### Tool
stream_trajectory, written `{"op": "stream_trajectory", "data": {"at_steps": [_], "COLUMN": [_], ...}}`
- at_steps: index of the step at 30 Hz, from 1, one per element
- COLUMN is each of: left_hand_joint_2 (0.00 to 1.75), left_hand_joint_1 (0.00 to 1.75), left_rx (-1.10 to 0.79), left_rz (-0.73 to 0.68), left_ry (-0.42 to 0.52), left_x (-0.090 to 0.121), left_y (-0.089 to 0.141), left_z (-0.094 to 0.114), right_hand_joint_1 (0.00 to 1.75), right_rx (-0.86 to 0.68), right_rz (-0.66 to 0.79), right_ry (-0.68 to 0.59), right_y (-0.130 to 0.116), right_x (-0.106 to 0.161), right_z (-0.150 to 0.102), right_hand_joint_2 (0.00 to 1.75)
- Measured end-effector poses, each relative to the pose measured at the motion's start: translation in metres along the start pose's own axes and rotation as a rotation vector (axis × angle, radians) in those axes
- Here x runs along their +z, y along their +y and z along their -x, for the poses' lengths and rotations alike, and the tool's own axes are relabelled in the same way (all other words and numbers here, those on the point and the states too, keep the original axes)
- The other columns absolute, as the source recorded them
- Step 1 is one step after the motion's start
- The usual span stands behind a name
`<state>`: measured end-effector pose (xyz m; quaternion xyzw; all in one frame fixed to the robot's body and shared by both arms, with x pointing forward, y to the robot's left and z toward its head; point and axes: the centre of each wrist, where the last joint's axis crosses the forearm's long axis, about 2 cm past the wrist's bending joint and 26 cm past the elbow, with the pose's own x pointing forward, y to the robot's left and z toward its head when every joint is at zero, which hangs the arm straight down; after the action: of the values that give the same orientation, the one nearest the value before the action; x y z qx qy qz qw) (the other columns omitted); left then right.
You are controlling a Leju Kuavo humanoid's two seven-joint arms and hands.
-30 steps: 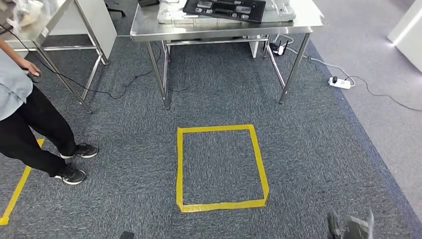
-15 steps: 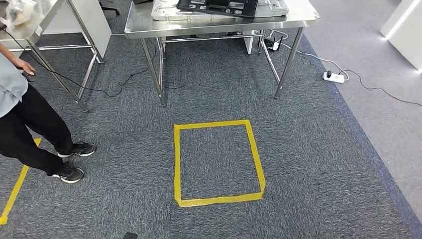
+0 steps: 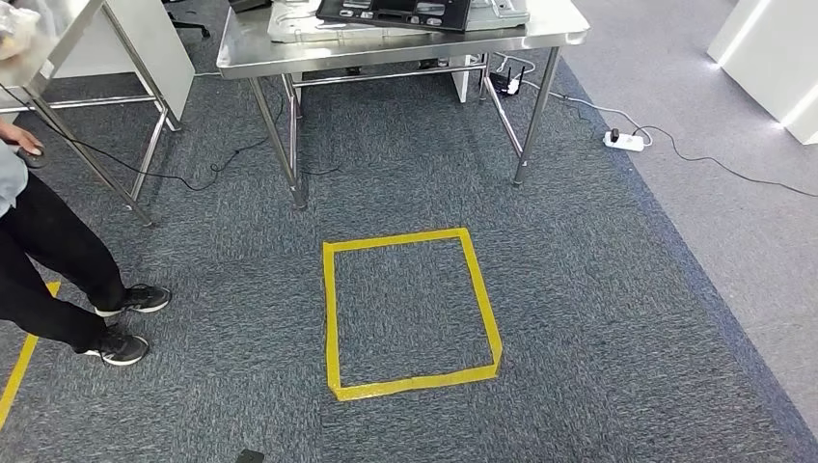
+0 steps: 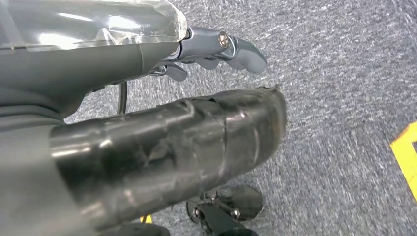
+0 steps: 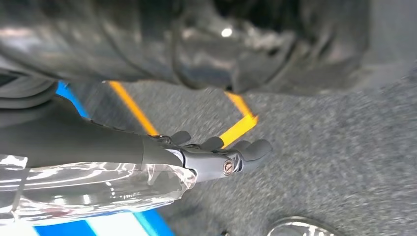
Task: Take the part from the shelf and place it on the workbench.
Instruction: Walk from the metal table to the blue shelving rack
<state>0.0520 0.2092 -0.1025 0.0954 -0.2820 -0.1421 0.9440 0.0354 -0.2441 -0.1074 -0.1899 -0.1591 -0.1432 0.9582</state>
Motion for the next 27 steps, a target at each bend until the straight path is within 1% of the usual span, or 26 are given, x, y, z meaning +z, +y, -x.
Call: {"op": "stream_trajectory", "data": {"at_steps": [7,16,27], "left_hand_joint_2": [0.0,0.0,0.0], "left_hand_joint_1": [0.0,0.0,0.0], "left_rx": [0.007,0.008,0.014], "left_rz": [-0.003,-0.005,0.0], "left_ry": [0.008,0.011,0.006], "left_x": [0.001,0.001,0.002], "left_y": [0.0,-0.001,-0.004], "left_z": [0.002,0.002,0.001], "right_hand_joint_1": [0.0,0.0,0.0], "right_rx": [0.089,0.145,0.159], "right_rz": [-0.076,-0.123,-0.144], "right_ry": [0.074,0.055,0.023], "right_y": [0.011,0.017,0.017], "right_x": [0.007,0.01,0.01], "right_z": [0.004,0.005,0.006], "right_hand_joint_2": [0.0,0.0,0.0]}}
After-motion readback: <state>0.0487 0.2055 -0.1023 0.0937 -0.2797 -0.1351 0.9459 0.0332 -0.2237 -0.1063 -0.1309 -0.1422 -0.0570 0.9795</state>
